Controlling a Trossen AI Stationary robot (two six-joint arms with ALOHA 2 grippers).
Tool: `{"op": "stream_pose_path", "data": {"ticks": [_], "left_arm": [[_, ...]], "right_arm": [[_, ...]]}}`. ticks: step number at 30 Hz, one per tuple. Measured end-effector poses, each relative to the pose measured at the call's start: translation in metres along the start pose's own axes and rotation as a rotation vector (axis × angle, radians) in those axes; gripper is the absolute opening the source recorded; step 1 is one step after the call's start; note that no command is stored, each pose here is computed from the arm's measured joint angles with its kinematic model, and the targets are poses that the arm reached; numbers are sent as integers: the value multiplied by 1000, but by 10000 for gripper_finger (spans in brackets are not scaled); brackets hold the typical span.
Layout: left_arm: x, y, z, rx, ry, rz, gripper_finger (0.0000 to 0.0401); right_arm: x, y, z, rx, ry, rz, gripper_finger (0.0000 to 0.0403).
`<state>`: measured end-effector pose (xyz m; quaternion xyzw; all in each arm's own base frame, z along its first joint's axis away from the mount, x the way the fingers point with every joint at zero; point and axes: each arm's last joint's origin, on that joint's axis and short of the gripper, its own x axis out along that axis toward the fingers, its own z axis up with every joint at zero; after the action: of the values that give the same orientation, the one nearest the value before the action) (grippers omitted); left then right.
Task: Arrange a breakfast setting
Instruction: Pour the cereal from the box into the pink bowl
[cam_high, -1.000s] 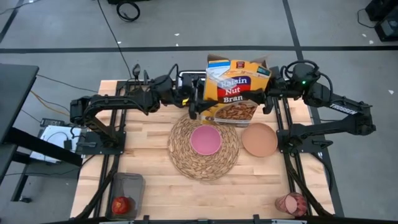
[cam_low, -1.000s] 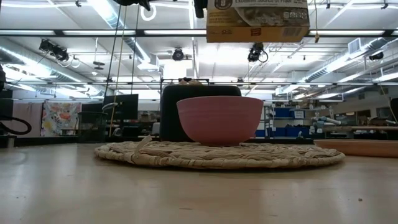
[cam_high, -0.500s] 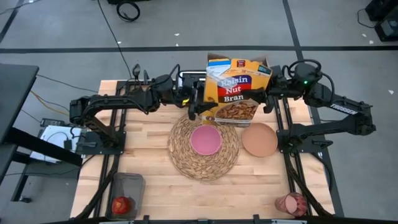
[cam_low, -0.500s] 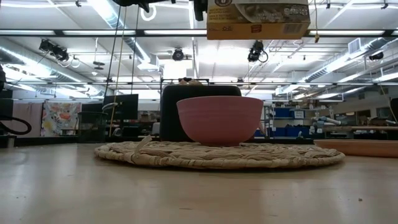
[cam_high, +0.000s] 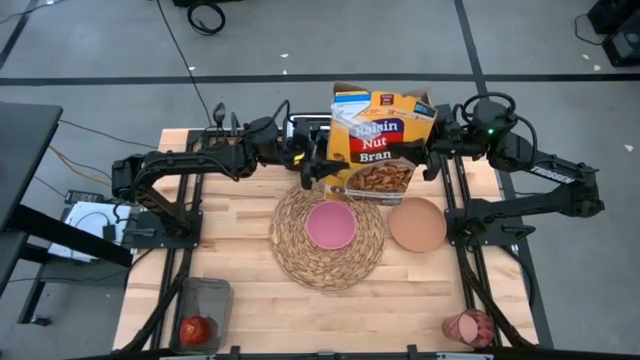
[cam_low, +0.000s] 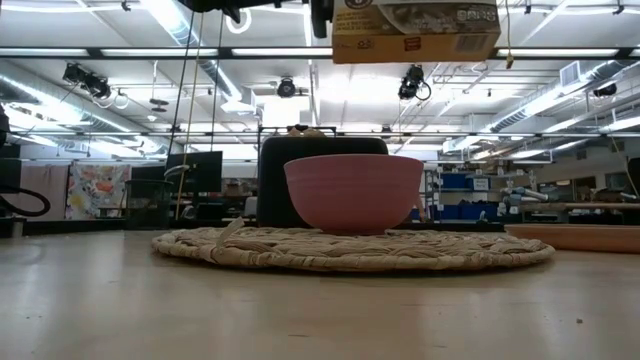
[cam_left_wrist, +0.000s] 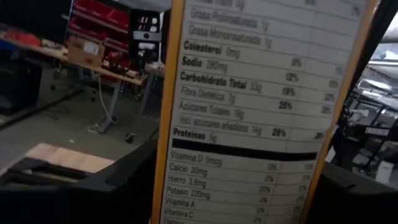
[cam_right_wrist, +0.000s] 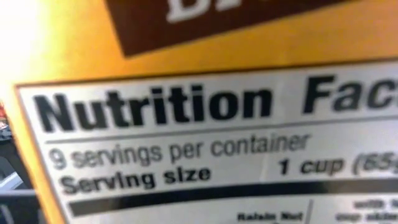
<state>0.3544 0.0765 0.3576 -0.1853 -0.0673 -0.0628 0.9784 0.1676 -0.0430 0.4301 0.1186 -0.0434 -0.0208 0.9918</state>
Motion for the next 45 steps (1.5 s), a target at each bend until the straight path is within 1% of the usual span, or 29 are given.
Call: {"op": "stream_pose_path", "data": {"ticks": [4,6,8,11,14,20,25,28,32,35,38,42,45], "left_arm": [[0,1,-1,-74,7,6,327],[0,1,-2,-93,16,12,343],[0,2,-3,-66,25,17,353],[1,-1,-5,5,32,13,356],[3,-3,-8,18,40,7,357],[5,-5,-14,14,68,15,357],[11,-11,-23,64,60,63,354],[13,-11,-25,55,59,66,335],[13,-11,-25,44,62,67,294],[13,-12,-24,35,54,69,272],[10,-14,-22,35,55,71,271],[6,-19,-13,42,31,56,270],[-1,-26,-1,53,-13,41,269]], "right_arm": [[0,0,1,-21,-5,0,172],[0,0,0,-26,-4,0,172],[0,0,1,-29,-6,0,172],[0,1,3,-29,-22,1,172],[-1,1,3,-28,-21,5,172],[3,0,1,-22,-11,7,172],[10,-2,0,-21,-12,15,172],[13,-3,-1,-18,-4,25,172],[14,-3,-1,-22,-12,24,179],[13,-3,2,-27,-43,-6,194],[9,-1,5,-43,-76,-11,222],[0,3,14,-59,-146,2,276],[-13,8,21,-94,-195,3,321]]}}
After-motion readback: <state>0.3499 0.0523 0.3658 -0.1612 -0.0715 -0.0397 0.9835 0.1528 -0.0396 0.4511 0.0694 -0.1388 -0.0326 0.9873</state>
